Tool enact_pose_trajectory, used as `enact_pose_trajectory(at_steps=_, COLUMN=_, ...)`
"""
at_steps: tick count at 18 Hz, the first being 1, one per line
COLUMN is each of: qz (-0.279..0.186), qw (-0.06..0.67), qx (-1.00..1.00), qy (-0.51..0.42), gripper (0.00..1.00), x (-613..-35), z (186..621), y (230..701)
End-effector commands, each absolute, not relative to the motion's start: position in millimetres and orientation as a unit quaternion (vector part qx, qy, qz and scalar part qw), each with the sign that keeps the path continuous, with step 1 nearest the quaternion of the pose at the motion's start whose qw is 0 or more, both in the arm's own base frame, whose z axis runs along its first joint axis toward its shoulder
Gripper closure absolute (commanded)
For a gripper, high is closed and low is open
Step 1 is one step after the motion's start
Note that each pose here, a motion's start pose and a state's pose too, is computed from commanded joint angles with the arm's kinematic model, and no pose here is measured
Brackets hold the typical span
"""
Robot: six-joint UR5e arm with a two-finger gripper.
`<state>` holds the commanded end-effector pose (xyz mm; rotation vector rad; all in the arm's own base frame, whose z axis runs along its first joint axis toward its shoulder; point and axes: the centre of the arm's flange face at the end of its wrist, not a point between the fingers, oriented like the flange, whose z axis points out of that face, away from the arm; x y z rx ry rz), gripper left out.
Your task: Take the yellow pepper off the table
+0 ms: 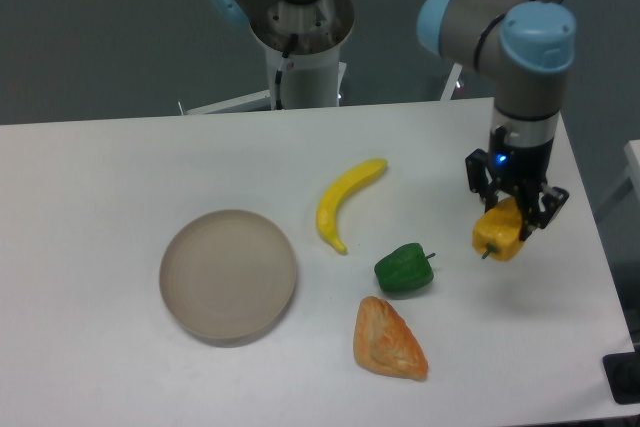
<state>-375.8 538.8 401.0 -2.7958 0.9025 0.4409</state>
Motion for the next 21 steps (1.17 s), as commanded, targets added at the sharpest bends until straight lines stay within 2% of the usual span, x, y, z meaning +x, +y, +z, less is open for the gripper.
enact_pose_trajectory(at_steps=21, qz=0.142, qw=0.085, qx=-0.943, qy=0.288, gripper=0.68, x=-375.1, z=391.1, y=548.5)
